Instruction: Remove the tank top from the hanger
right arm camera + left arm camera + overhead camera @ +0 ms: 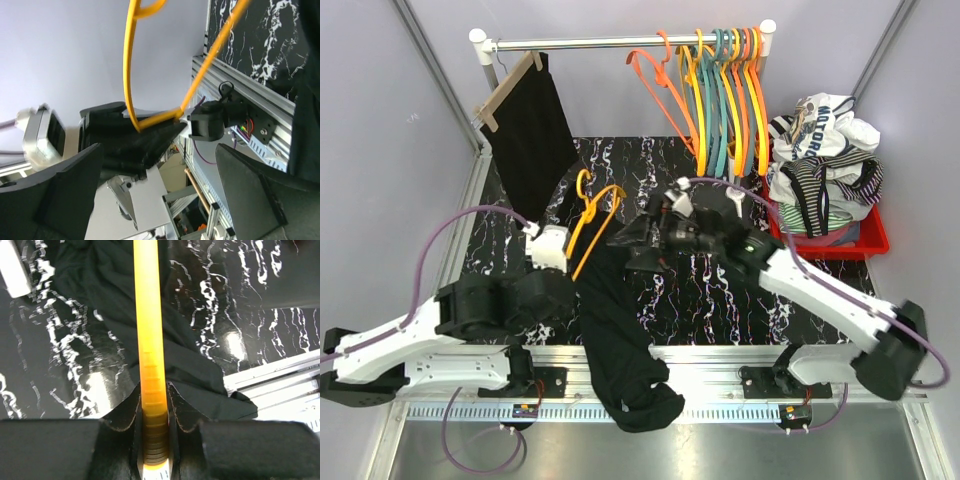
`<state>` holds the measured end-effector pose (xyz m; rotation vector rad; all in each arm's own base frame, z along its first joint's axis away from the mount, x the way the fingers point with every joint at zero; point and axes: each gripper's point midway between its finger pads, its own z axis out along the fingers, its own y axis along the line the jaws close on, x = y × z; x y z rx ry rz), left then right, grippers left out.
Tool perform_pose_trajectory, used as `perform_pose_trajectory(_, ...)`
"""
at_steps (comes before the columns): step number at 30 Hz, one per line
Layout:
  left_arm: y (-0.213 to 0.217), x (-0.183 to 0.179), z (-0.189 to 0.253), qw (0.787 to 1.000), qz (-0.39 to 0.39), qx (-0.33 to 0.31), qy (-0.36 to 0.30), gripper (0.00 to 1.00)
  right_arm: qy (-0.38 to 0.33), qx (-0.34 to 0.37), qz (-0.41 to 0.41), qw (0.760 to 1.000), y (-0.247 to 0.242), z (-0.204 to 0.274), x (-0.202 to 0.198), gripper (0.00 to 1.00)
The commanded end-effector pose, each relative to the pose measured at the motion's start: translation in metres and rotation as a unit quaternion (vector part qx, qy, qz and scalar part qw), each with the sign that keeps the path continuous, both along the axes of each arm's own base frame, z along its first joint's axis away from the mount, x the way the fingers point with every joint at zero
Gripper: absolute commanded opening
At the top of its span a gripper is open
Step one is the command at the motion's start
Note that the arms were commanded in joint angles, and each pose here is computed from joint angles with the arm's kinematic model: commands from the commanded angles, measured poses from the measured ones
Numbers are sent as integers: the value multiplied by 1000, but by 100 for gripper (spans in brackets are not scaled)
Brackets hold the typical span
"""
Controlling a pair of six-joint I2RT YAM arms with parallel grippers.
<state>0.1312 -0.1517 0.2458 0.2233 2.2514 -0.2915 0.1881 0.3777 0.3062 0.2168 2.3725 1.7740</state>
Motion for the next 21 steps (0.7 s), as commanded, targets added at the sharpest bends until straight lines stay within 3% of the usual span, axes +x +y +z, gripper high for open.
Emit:
perform_pose_trajectory(1, 16, 10, 27, 998, 40, -28, -34, 0, -71, 10, -43, 996, -37, 31, -6, 100)
perform_pose_trajectory(2, 13, 14, 38, 998, 33, -21, -47, 0, -104, 9, -44, 994, -50, 41, -15, 100)
perform_pose_trajectory(13, -33, 121, 154, 992, 0, -8, -123, 0, -88, -116, -31, 989, -131, -17, -80, 100)
perform_pose_trajectory(21, -40, 185, 183, 990, 14, 23, -141, 0, -57, -143, -52, 987, -161, -53, -100, 100)
